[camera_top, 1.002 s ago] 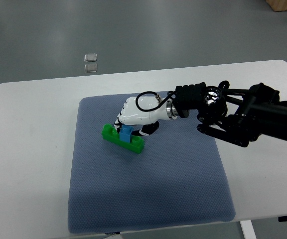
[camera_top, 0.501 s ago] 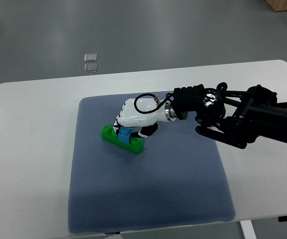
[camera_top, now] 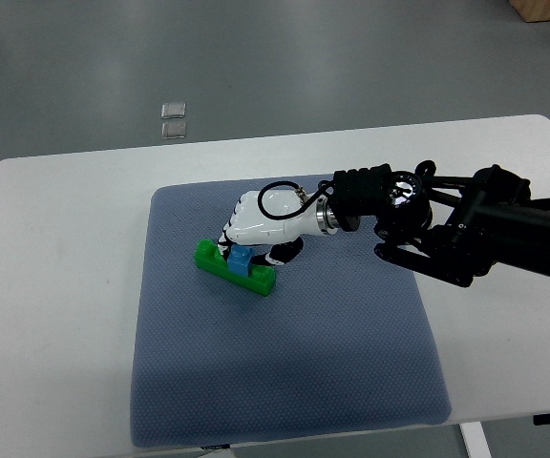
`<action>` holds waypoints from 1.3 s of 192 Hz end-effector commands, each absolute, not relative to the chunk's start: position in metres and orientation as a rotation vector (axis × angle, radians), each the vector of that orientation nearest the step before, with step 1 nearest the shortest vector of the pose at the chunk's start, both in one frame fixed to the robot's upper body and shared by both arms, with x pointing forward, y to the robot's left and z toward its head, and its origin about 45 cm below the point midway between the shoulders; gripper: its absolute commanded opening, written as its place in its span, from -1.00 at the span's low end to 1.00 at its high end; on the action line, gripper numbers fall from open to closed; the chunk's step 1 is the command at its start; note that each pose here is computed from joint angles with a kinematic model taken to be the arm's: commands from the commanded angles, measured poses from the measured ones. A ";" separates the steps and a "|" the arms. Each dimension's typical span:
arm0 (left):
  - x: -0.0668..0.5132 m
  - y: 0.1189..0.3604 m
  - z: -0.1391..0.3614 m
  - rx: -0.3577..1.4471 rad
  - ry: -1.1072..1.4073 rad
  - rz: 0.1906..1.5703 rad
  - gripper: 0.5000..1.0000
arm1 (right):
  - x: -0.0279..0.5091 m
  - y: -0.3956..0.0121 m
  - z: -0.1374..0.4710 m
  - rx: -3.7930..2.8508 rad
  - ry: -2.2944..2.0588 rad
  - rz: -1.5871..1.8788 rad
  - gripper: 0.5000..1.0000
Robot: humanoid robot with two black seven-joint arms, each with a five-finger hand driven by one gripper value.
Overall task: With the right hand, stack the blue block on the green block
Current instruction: 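Lower the blue block onto the green block's studs and press, then open the right hand and lift it off the blue block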
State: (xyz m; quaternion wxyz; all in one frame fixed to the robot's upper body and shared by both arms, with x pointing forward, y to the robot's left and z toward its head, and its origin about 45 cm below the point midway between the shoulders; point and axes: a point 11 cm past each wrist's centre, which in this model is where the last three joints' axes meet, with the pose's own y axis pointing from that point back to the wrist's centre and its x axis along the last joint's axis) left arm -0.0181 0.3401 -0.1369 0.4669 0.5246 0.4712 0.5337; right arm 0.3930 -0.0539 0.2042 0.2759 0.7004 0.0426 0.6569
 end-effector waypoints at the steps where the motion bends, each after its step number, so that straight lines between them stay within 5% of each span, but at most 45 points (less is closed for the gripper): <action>1: -0.018 0.340 -0.137 1.287 1.156 1.310 1.00 | 0.394 -0.054 0.206 1.885 0.106 1.764 -0.53; 19: -0.018 0.340 -0.137 1.288 1.157 1.309 1.00 | 0.395 -0.054 0.207 1.889 0.098 1.762 0.07; 63: -0.018 0.340 -0.137 1.287 1.156 1.310 1.00 | 0.397 -0.055 0.210 1.891 0.091 1.760 0.56; 249: -0.018 0.340 -0.137 1.287 1.156 1.310 1.00 | 0.416 -0.077 0.236 1.830 0.053 1.779 0.65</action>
